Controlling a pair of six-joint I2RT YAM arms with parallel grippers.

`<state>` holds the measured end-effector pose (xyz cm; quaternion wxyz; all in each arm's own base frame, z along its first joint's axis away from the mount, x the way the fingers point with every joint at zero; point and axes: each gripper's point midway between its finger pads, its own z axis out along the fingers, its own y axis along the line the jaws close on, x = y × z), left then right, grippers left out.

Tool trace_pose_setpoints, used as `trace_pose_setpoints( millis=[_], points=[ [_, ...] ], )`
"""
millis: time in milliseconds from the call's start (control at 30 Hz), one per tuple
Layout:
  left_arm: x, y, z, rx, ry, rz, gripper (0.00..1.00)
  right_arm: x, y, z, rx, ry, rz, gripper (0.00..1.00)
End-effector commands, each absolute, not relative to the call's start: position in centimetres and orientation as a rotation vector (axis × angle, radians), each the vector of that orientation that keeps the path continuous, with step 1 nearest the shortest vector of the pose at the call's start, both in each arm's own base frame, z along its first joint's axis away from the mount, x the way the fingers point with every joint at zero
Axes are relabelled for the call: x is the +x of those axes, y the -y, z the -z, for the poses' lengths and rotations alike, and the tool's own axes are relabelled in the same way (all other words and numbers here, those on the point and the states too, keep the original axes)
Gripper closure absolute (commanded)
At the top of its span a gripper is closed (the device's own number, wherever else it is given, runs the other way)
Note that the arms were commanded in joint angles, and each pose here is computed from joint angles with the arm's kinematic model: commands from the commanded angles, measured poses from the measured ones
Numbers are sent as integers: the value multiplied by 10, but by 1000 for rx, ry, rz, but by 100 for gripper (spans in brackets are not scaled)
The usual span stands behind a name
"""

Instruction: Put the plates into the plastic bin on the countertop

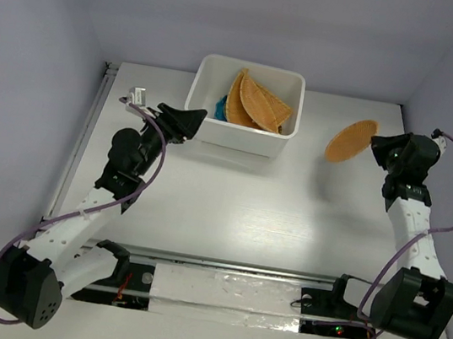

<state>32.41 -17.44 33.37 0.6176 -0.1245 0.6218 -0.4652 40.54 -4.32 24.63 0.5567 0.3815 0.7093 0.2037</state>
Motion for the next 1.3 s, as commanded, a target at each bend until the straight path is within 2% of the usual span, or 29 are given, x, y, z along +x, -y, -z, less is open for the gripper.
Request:
trace_pose_setpoints(
  millis=[0,333,600,833,1000,1033,1067,1100,1167,1200,1267],
  points=[
    [324,177,-334,-255,-1416,1066,46,402,28,-321,758,-1502,-596,100],
    [325,177,-332,-255,-1418,1068,46,372,-16,-427,554,-1374,-854,100],
    [319,174,-336,-252,-1415,1058,46,395,-101,-480,415,-1317,-1157,100],
    [305,164,-330,-263,-1439,1017,46,444,-178,-483,381,-1308,-1424,100],
    [292,153,-329,-274,-1430,991,46,498,-216,-441,451,-1406,-1462,100],
    [291,153,-326,-275,-1443,982,46,507,-219,-432,459,-1435,-1456,97],
    [289,150,-327,-278,-1435,976,46,513,-224,-419,454,-1478,-1455,84],
    [288,149,-325,-279,-1441,969,46,524,-229,-391,484,-1555,-1437,54],
    [286,146,-325,-280,-1440,955,46,531,-226,-370,502,-1599,-1378,37],
    [286,145,-325,-279,-1441,948,46,531,-224,-364,500,-1604,-1349,23],
    [285,144,-324,-278,-1445,934,46,531,-221,-350,509,-1627,-1315,22]
  ],
)
